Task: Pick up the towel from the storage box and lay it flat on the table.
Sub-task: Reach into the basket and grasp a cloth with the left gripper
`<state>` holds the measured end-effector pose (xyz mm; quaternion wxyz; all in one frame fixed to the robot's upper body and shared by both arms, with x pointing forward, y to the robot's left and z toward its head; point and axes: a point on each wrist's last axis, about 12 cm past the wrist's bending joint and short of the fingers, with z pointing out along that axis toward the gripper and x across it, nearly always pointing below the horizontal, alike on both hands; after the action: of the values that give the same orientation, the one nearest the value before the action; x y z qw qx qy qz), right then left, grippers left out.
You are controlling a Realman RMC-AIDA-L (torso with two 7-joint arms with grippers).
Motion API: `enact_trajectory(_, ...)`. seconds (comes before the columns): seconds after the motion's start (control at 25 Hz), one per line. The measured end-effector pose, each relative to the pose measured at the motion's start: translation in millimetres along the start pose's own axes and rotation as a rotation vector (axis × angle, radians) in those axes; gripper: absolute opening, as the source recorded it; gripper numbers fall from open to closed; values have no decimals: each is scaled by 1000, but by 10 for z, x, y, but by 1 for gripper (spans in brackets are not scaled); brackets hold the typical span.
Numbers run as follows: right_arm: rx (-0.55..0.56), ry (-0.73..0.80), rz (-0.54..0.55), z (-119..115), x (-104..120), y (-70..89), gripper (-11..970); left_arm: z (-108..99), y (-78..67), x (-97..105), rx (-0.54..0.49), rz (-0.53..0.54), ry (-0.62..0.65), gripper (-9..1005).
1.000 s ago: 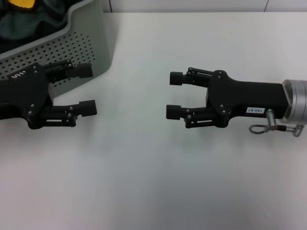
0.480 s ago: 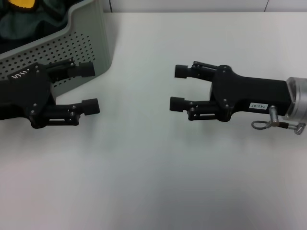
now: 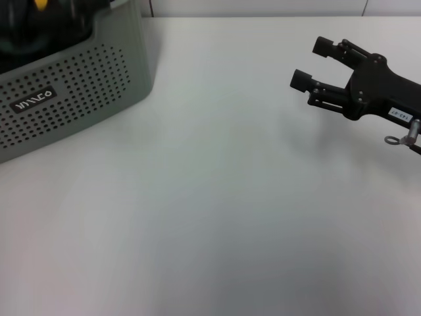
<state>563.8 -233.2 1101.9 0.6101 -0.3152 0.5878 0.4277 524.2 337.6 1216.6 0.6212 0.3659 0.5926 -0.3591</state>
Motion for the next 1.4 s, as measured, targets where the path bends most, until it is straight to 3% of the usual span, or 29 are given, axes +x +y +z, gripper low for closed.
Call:
enact_trajectory(0.16,10,1,11,-47,38,21,881,87,224,-407,-248,93,257,886)
enact_trajectory(0.32,37,4,24,-114,133,76,881,110,421,-662,-449,130,531,885)
enact_trajectory(0.52,48,2,24,-115,146,79,881,40,613,-697,-641,109,797,885)
enact_trajectory(0.68,49,5,19,-88,143,72,881,-31,609,-595,-684,102,925,886)
enact_trajectory(1.08,36,28,2,58,120,36,880,-169,489,-329,-675,58,1013,844)
enact_trajectory(1.4,29,28,8,94,154,79,880,-101,462,-178,-744,200,1066,795)
